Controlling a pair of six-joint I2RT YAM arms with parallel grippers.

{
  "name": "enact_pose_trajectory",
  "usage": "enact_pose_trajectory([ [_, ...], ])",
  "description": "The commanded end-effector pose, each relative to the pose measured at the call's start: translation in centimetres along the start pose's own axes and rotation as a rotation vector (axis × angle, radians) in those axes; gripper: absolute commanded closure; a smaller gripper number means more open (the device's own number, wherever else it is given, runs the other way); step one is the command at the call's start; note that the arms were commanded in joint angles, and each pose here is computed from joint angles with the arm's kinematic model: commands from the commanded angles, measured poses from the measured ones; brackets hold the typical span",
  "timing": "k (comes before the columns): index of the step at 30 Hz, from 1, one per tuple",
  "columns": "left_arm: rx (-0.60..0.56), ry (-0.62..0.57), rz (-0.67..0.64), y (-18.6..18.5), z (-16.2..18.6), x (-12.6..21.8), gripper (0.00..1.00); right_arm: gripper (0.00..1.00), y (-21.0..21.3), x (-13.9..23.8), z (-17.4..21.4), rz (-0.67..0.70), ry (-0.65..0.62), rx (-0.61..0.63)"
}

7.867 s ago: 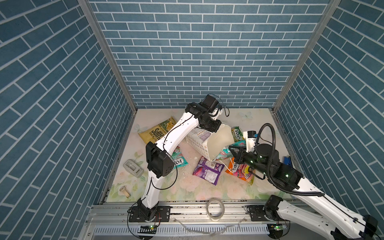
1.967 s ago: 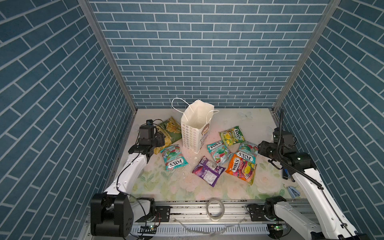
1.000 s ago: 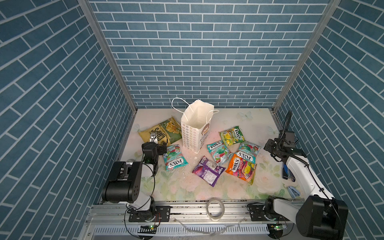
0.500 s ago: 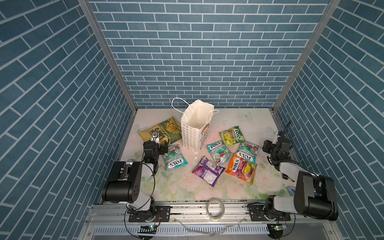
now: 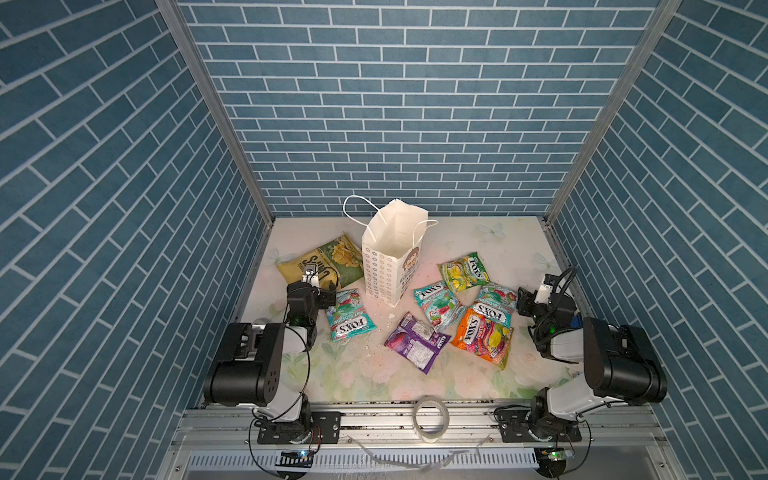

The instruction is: Take the snacks out of the paper bag

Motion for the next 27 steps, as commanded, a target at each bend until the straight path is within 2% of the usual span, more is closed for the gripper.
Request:
enact_pose_trajectory([
  [1, -0.008, -0.020, 0.003, 0.0, -0.6, -0.2, 0.00, 0.44, 0.6, -0.9, -1.4, 0.006, -0.028, 0.078],
  [6, -0.008, -0.021, 0.002, 0.0, -0.7, -0.2, 0.01, 0.32, 0.9, -1.4, -1.5, 0.037, -0.012, 0.093],
  [7, -0.009, -0.020, 0.003, 0.0, -0.6, -0.2, 0.00, 0.24, 0.9, -1.5, -1.4, 0.037, -0.012, 0.094],
  [8, -0.009, -0.020, 0.004, 0.0, -0.6, -0.2, 0.00, 0.02, 1.0, -1.5, -1.5, 0.039, -0.012, 0.095],
  [19, -0.009, -0.022, 0.003, 0.0, -0.7, -0.2, 0.00, 0.01, 1.4, -1.3, -1.3, 0.026, -0.016, 0.115],
  [22, -0.009, -0.021, 0.003, 0.0, -0.7, -0.2, 0.00, 0.01, 2.1, -1.5, -1.0, -0.036, 0.017, 0.145],
  [27, -0.008, -0.022, 0.003, 0.0, -0.7, -0.2, 0.00, 0.01, 2.2, -1.5, -1.0, -0.036, 0.017, 0.149],
])
Point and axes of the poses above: each gripper's point midway between its finger pads, its own x axis back along the fingers, its own y axis along the line the jaws close on, z = x × y, the point moved 6 cm from there along x, back along the fingers, and after that the axes turned 14 degrees about -x, right-handed, at the moved point
